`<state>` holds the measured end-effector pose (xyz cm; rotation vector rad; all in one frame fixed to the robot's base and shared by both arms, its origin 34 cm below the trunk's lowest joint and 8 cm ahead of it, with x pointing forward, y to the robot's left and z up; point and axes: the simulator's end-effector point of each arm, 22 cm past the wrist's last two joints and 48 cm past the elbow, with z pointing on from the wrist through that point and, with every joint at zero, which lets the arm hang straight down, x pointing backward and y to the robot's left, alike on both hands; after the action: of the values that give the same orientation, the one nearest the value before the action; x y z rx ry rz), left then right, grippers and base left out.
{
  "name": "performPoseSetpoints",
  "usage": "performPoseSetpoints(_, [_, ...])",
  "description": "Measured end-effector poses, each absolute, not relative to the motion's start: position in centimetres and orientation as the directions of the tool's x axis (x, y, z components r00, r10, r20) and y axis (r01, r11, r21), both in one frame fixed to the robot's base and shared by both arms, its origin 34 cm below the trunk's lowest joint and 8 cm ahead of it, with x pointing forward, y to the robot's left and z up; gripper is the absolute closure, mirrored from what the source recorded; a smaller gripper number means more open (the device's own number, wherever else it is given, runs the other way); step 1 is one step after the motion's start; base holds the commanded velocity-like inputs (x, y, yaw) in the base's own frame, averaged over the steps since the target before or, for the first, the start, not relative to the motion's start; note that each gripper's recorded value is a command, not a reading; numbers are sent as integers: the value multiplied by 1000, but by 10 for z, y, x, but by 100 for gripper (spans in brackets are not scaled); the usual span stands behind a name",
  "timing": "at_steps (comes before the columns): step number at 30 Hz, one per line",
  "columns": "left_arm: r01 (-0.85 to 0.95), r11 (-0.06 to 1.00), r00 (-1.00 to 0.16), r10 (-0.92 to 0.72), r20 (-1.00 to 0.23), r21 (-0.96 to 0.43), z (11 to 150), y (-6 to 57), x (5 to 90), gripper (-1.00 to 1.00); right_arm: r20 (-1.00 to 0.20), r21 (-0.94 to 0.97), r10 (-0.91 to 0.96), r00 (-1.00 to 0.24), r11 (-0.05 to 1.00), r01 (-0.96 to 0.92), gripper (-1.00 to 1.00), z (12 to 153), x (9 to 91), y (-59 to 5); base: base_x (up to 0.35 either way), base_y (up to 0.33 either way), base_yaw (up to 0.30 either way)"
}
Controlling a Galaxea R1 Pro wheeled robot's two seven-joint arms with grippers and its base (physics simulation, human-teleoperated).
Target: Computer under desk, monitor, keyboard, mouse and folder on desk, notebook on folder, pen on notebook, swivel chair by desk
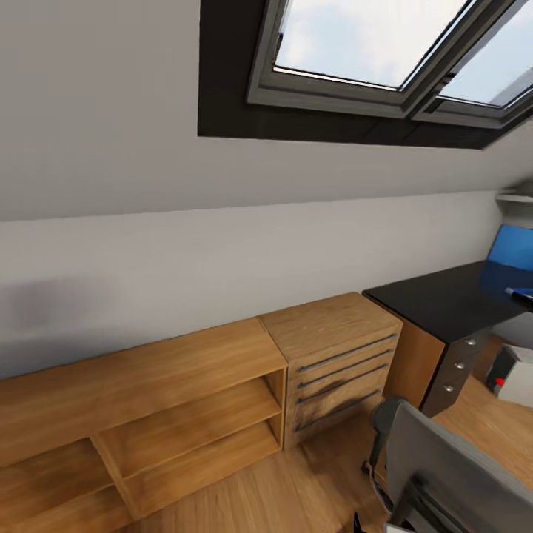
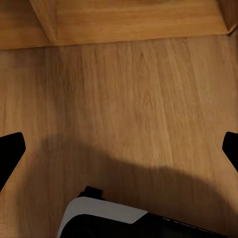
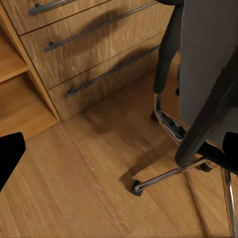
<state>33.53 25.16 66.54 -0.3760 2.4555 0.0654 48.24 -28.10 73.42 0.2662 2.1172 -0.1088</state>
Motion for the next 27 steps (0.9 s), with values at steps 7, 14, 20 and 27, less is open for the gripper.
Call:
performPoseSetpoints(7, [-284,958,-756,-251,-605,-43,664,252,333,-100,-843,26,147,-517,972,233,-100,732,481,-281,37,45,-250])
performPoseSetpoints(14, [-284,958,-760,-251,-600,-41,662,252,331,-100,-834,24,147,-531,972,232,-100,728,478,-281,2,14,-249])
performPoseSetpoints(20, [-284,958,-763,-251,-596,-39,661,252,329,-100,-825,23,148,-545,973,229,-100,724,476,-279,-11,135,-218])
performPoseSetpoints(27, [-285,958,-764,-251,-595,-39,661,252,329,-100,-824,24,147,-547,974,226,-100,723,475,-278,-2,15,-38])
